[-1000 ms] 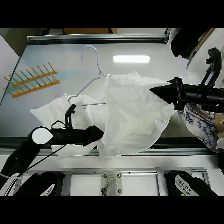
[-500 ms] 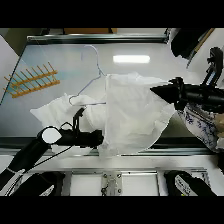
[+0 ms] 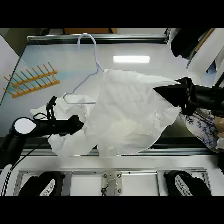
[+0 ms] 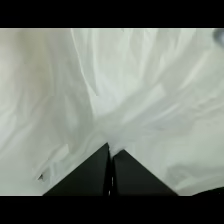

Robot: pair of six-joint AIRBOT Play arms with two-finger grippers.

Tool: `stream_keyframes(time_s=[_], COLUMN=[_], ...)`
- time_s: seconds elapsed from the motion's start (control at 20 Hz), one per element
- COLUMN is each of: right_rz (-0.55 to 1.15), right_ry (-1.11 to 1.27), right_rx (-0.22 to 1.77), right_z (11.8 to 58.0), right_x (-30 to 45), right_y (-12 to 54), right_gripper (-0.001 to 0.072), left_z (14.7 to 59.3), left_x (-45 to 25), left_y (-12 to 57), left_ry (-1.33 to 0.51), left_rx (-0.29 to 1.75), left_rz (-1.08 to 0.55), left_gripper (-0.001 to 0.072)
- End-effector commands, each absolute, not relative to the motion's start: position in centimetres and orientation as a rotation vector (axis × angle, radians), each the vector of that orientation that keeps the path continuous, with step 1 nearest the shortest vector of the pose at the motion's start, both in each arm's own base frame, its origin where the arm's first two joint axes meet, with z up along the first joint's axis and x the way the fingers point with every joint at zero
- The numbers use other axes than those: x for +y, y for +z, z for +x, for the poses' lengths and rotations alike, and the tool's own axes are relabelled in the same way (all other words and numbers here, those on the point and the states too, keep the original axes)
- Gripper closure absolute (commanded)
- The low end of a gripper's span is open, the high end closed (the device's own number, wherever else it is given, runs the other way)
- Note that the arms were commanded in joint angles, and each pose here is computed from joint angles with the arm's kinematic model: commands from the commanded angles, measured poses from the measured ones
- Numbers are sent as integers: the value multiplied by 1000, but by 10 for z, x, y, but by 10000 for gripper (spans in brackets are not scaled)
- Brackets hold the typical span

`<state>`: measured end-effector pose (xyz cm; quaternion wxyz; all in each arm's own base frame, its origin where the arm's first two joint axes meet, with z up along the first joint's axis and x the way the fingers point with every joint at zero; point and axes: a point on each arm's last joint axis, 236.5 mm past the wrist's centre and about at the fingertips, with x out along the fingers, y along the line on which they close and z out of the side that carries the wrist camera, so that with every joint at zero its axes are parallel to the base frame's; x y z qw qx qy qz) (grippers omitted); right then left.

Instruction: Fold the clothes and pants, and hang the long-sleeved shirts on hangers.

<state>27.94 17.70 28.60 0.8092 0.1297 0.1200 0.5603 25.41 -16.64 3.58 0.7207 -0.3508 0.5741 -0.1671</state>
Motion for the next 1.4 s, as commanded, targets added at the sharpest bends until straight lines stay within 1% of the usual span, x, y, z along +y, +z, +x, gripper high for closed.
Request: stream_keyframes(time_s=[0.0, 0.2, 0.45, 0.6, 0.75, 0.85, 0.95, 1.15, 1.25, 1.35], right_rz=[292, 272, 251, 193, 128, 78, 54, 134, 190, 210], right_ry=[1223, 1205, 1203, 1200, 1198, 1210, 1246, 1299, 1365, 1442], right_rx=[281, 320, 345, 416, 505, 561, 549, 516, 454, 474], right_z=[263, 261, 260, 256, 249, 241, 235, 231, 225, 213], right_x=[182, 181, 180, 178, 174, 171, 173, 182, 198, 218], right_y=[292, 283, 277, 257, 234, 219, 214, 201, 202, 194], right_gripper=[707, 707, 707, 707, 707, 707, 708, 708, 708, 708], left_z=[276, 301, 311, 309, 310, 313, 321, 324, 322, 320], left_x=[-145, -119, -103, -94, -93, -89, -89, -89, -88, -89], left_y=[41, 54, 63, 58, 59, 69, 91, 143, 166, 191], left_ry=[-351, -303, -277, -251, -247, -251, -268, -312, -324, -339], left_rx=[1267, 1235, 1221, 1232, 1230, 1212, 1168, 1103, 1075, 1041], left_rz=[-709, -638, -553, -510, -501, -470, -446, -380, -348, -322], left_gripper=[694, 694, 694, 694, 693, 693, 694, 694, 694, 694])
